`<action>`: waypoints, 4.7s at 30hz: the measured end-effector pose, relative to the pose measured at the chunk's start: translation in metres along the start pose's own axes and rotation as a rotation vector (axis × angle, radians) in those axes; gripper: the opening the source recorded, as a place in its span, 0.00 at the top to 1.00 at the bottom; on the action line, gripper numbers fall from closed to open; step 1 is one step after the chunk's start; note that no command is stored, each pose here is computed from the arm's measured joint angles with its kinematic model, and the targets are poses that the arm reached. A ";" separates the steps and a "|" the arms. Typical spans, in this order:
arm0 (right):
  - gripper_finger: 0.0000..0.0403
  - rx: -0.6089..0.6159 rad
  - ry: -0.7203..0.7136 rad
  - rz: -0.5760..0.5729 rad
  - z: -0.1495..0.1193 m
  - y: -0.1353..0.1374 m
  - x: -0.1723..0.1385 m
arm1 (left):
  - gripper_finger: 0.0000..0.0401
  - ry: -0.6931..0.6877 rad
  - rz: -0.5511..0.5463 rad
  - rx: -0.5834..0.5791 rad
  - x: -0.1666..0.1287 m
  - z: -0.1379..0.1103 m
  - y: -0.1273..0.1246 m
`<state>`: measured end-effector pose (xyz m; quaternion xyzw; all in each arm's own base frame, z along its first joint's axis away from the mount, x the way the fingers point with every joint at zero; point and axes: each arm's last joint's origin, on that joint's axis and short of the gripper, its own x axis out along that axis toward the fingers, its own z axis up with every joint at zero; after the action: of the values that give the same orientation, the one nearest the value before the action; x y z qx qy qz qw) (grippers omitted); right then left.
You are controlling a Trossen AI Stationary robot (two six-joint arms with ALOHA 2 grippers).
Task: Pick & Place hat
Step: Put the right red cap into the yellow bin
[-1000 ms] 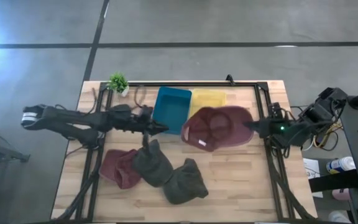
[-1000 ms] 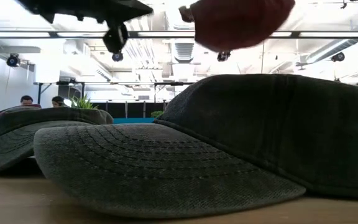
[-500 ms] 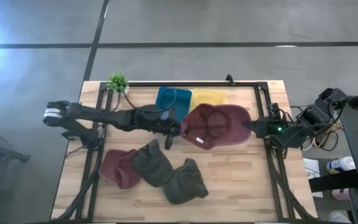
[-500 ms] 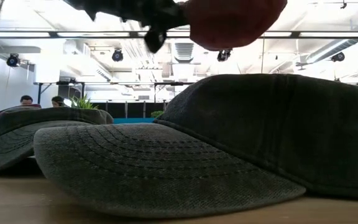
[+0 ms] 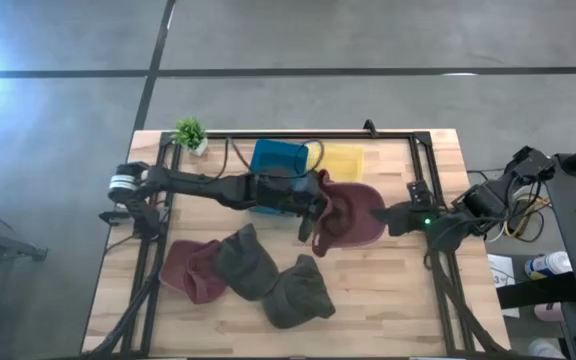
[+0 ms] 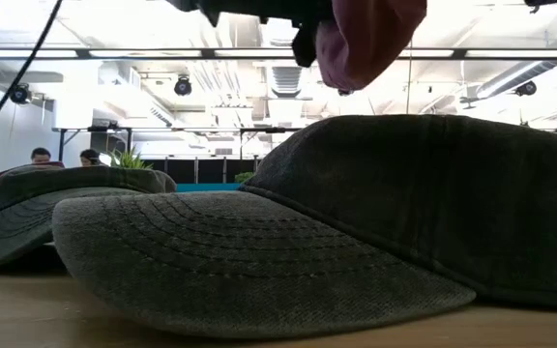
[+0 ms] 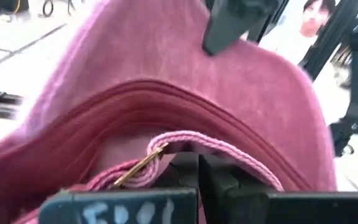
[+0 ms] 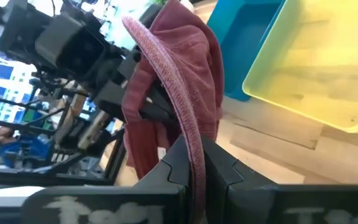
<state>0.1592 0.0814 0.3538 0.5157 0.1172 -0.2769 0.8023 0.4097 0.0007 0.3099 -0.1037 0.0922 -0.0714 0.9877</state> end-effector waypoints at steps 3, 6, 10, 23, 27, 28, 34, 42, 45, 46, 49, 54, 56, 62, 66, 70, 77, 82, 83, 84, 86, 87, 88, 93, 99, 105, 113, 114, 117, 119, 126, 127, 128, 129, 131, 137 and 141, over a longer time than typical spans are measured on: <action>0.97 0.005 0.006 -0.012 -0.003 0.001 0.009 | 1.00 0.078 0.019 0.034 0.013 -0.004 0.003; 0.97 -0.006 0.021 0.005 -0.007 0.005 0.014 | 1.00 0.177 0.066 0.067 0.022 -0.009 0.007; 0.97 -0.044 0.015 0.019 -0.005 0.007 0.014 | 1.00 0.307 0.204 0.105 0.027 -0.017 0.010; 0.97 -0.065 0.003 -0.062 -0.002 -0.008 0.014 | 1.00 0.312 0.342 0.060 -0.019 0.027 -0.012; 0.97 -0.082 0.003 -0.059 0.000 -0.009 0.013 | 1.00 0.343 0.327 0.070 -0.042 0.038 -0.020; 0.97 -0.080 0.001 -0.055 0.001 -0.010 0.012 | 1.00 0.384 0.329 0.087 -0.049 0.036 -0.021; 0.97 -0.080 -0.015 -0.049 0.005 -0.010 0.010 | 1.00 0.528 0.361 0.095 -0.078 0.017 -0.023; 0.97 -0.174 0.077 0.001 0.008 -0.004 0.003 | 1.00 0.617 0.500 -0.030 -0.105 -0.038 -0.013; 0.97 -0.218 0.134 0.068 0.011 0.004 -0.002 | 1.00 0.573 0.522 -0.052 -0.108 -0.053 -0.008; 0.97 -0.230 0.150 0.096 0.011 0.008 -0.004 | 1.00 0.543 0.516 -0.057 -0.107 -0.058 -0.006; 0.97 -0.246 0.174 0.159 0.013 0.016 -0.007 | 1.00 0.423 0.440 -0.089 -0.099 -0.060 -0.004; 0.97 -0.259 0.154 0.163 0.013 0.020 -0.006 | 1.00 0.325 0.380 -0.120 -0.077 -0.062 -0.003; 0.97 -0.264 0.116 0.145 0.011 0.020 -0.002 | 1.00 0.280 0.344 -0.137 -0.068 -0.057 -0.003; 0.97 -0.261 0.093 0.150 0.007 0.026 0.005 | 1.00 0.223 0.284 -0.126 -0.045 -0.045 -0.004; 0.97 -0.261 0.073 0.152 0.002 0.030 0.011 | 1.00 0.059 0.205 -0.091 -0.041 -0.017 -0.011; 0.97 -0.263 0.062 0.134 -0.006 0.033 0.021 | 1.00 -0.002 0.190 -0.055 -0.041 0.000 -0.014; 0.97 -0.182 -0.126 0.103 -0.014 0.041 0.038 | 1.00 -0.007 0.331 -0.044 -0.045 0.017 -0.014; 0.97 -0.117 -0.198 0.052 -0.017 0.036 0.042 | 1.00 0.142 0.567 -0.109 -0.054 0.001 -0.016; 0.97 -0.123 -0.208 0.044 -0.018 0.036 0.043 | 1.00 0.150 0.571 -0.123 -0.055 -0.001 -0.018; 0.97 -0.132 -0.219 0.034 -0.020 0.035 0.045 | 1.00 0.147 0.566 -0.140 -0.055 -0.003 -0.022; 0.97 -0.150 -0.220 0.021 -0.022 0.035 0.050 | 1.00 0.128 0.545 -0.167 -0.054 -0.003 -0.029; 0.97 -0.157 -0.214 0.015 -0.021 0.035 0.053 | 1.00 0.116 0.535 -0.174 -0.053 -0.002 -0.032; 0.97 -0.161 -0.212 0.011 -0.022 0.035 0.055 | 1.00 0.100 0.528 -0.177 -0.051 -0.002 -0.035; 0.97 -0.243 -0.235 0.002 -0.028 0.038 0.063 | 1.00 0.095 0.528 -0.158 -0.050 -0.004 -0.041; 0.97 -0.280 -0.227 -0.009 -0.027 0.036 0.057 | 1.00 0.322 0.772 -0.027 -0.075 -0.019 -0.036; 0.97 -0.370 -0.195 -0.049 -0.023 0.027 0.046 | 1.00 0.470 0.896 0.004 -0.097 -0.028 -0.033; 0.97 -0.683 -0.165 -0.114 -0.032 0.012 0.026 | 1.00 0.296 0.661 -0.219 -0.110 -0.002 -0.056; 0.97 -0.718 -0.194 -0.125 -0.031 0.012 0.026 | 1.00 0.256 0.590 -0.256 -0.108 0.003 -0.060; 0.97 -0.868 -0.255 -0.151 -0.029 0.014 0.026 | 1.00 0.144 0.408 -0.313 -0.098 0.014 -0.072; 0.97 -1.007 -0.296 -0.167 -0.030 0.017 0.027 | 1.00 0.078 0.382 -0.323 -0.090 0.017 -0.075; 0.97 -1.186 -0.356 -0.173 -0.021 0.033 0.018 | 1.00 0.282 0.628 -0.223 -0.099 -0.011 -0.072; 0.97 -1.167 -0.332 -0.142 -0.018 0.037 0.015 | 1.00 0.332 0.722 -0.159 -0.104 -0.017 -0.069; 0.97 -1.146 -0.304 -0.107 -0.015 0.039 0.011 | 1.00 0.373 0.819 -0.095 -0.109 -0.023 -0.065; 0.97 -1.128 -0.272 -0.073 -0.012 0.042 0.007 | 1.00 0.379 0.917 -0.053 -0.114 -0.026 -0.061; 0.97 -1.096 -0.227 -0.018 -0.008 0.046 0.002 | 1.00 0.329 1.069 -0.005 -0.121 -0.026 -0.056; 0.97 -1.043 -0.229 0.007 0.001 0.048 -0.008 | 1.00 0.129 1.217 0.032 -0.128 -0.012 -0.056; 0.97 -1.009 -0.293 -0.048 -0.002 0.041 -0.005 | 1.00 0.006 1.145 0.015 -0.118 0.008 -0.061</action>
<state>0.1783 0.0980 0.3869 0.0184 0.1343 -0.2735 0.9523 0.2892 -0.0382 0.3508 -0.0299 0.1359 0.4743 0.8693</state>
